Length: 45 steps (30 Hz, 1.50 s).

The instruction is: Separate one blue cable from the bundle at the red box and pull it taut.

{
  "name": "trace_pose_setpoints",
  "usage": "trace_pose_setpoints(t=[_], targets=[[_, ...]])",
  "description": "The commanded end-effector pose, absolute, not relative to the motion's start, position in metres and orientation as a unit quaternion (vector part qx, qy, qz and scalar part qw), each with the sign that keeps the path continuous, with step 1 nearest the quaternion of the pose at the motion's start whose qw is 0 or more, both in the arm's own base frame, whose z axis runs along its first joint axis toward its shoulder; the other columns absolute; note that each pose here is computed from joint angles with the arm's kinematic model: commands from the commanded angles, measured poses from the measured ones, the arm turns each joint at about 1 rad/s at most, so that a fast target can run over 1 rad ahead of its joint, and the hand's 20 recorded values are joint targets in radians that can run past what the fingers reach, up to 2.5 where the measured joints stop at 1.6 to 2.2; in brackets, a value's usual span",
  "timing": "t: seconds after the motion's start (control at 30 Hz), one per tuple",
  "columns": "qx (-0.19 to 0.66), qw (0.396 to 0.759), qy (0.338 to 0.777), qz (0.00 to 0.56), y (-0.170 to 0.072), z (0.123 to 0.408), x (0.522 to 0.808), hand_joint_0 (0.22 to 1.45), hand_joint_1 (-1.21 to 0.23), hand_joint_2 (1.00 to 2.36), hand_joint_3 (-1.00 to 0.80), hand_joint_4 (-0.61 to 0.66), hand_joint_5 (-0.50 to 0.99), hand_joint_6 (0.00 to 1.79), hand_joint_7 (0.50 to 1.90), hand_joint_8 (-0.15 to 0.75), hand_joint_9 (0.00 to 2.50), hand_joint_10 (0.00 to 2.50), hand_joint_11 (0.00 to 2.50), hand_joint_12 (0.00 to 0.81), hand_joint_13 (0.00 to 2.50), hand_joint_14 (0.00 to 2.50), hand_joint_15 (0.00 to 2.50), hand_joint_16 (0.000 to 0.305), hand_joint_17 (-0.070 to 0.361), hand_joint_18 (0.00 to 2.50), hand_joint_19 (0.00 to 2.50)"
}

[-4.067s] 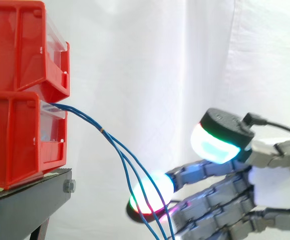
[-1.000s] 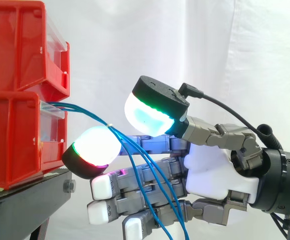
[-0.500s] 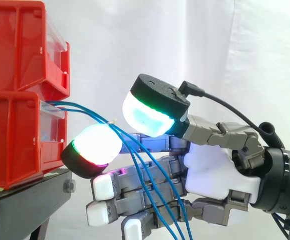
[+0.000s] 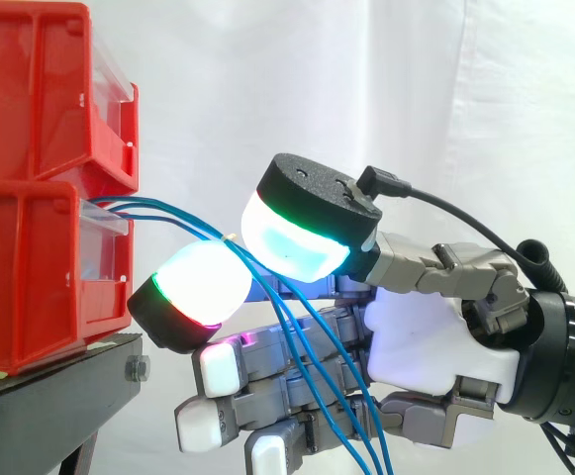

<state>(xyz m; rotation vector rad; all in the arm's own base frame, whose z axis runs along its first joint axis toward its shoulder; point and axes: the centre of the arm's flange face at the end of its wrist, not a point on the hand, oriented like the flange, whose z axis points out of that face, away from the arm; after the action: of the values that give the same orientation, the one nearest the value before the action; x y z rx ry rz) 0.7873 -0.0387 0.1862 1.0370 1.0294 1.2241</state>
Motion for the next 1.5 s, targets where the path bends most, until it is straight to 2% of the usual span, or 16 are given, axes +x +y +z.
trace_pose_setpoints(t=[0.0,0.1,0.27,0.53,0.67,0.8,0.87,0.9,0.93,1.0,1.07,1.13,1.23,1.3,1.47], targets=[[0.443,0.579,0.44,0.523,-0.0387,0.1864,0.7874,0.63,-0.7,1.01,-0.4,0.36,-0.17,0.91,1.18,0.411,0.81,0.01,0.72,0.392,0.81,0.01,0.5,0.05,0.112,0.85,0.6],[0.443,0.579,0.44,0.523,-0.0387,0.1864,0.7874,0.61,-0.59,1.0,-0.48,0.37,-0.16,0.9,1.2,0.412,0.85,0.01,0.72,0.391,0.81,0.01,0.51,0.05,0.112,0.86,0.61],[0.445,0.58,0.44,0.521,-0.0424,0.1855,0.7866,0.61,-0.54,1.0,-0.44,0.39,-0.15,0.89,1.27,0.413,0.88,0.01,0.72,0.389,0.83,0.02,0.51,0.05,0.112,0.87,0.63],[0.445,0.581,0.439,0.522,-0.0435,0.1864,0.7871,0.61,-0.7,1.02,-0.22,0.42,-0.13,0.89,1.32,0.421,0.89,0.01,0.75,0.396,0.84,0.02,0.52,0.051,0.114,0.89,0.6],[0.445,0.581,0.439,0.521,-0.0447,0.1864,0.787,0.63,-0.8,1.02,-0.17,0.36,-0.14,0.9,1.3,0.42,0.88,0.01,0.77,0.397,0.84,0.02,0.52,0.051,0.114,0.9,0.61],[0.443,0.583,0.44,0.519,-0.0447,0.1864,0.787,0.65,-0.83,1.02,-0.22,0.34,-0.14,0.9,1.27,0.412,0.88,0.01,0.78,0.39,0.84,0.02,0.53,0.05,0.113,0.9,0.62],[0.442,0.584,0.441,0.518,-0.0447,0.1864,0.787,0.66,-0.83,1.01,-0.36,0.36,-0.15,0.9,1.25,0.412,0.88,0.01,0.78,0.392,0.84,0.02,0.52,0.05,0.113,0.91,0.61],[0.442,0.585,0.442,0.517,-0.0447,0.1864,0.787,0.65,-0.81,1.0,-0.44,0.37,-0.15,0.9,1.25,0.41,0.88,0.01,0.78,0.39,0.84,0.02,0.53,0.05,0.113,0.91,0.61],[0.442,0.585,0.441,0.517,-0.0448,0.1864,0.787,0.63,-0.71,1.0,-0.5,0.38,-0.15,0.9,1.22,0.404,0.88,0.01,0.77,0.387,0.84,0.02,0.53,0.05,0.113,0.91,0.62],[0.442,0.586,0.441,0.516,-0.045,0.1863,0.787,0.59,-0.55,1.0,-0.5,0.38,-0.15,0.89,1.22,0.404,0.89,0.01,0.76,0.39,0.84,0.02,0.54,0.051,0.114,0.9,0.64],[0.442,0.586,0.442,0.515,-0.045,0.1863,0.787,0.6,-0.44,1.0,-0.5,0.36,-0.16,0.89,1.2,0.407,0.9,0.01,0.77,0.388,0.84,0.02,0.54,0.05,0.112,0.89,0.66],[0.441,0.587,0.442,0.515,-0.045,0.1863,0.787,0.61,-0.41,1.0,-0.5,0.35,-0.15,0.89,1.21,0.404,0.9,0.01,0.76,0.386,0.84,0.02,0.54,0.05,0.112,0.89,0.65],[0.441,0.589,0.443,0.513,-0.0452,0.1863,0.787,0.62,-0.44,1.01,-0.4,0.34,-0.15,0.88,1.21,0.405,0.91,0.01,0.76,0.39,0.84,0.02,0.54,0.05,0.112,0.89,0.66],[0.44,0.591,0.444,0.511,-0.0464,0.1863,0.7869,0.6,-0.53,1.01,-0.27,0.36,-0.15,0.88,1.24,0.412,0.91,0.01,0.76,0.391,0.84,0.02,0.54,0.05,0.113,0.89,0.65],[0.438,0.593,0.448,0.505,-0.0454,0.1858,0.7867,0.61,-0.72,1.02,-0.14,0.38,-0.15,0.89,1.26,0.431,0.91,0.01,0.78,0.409,0.85,0.02,0.53,0.053,0.12,0.92,0.63]])
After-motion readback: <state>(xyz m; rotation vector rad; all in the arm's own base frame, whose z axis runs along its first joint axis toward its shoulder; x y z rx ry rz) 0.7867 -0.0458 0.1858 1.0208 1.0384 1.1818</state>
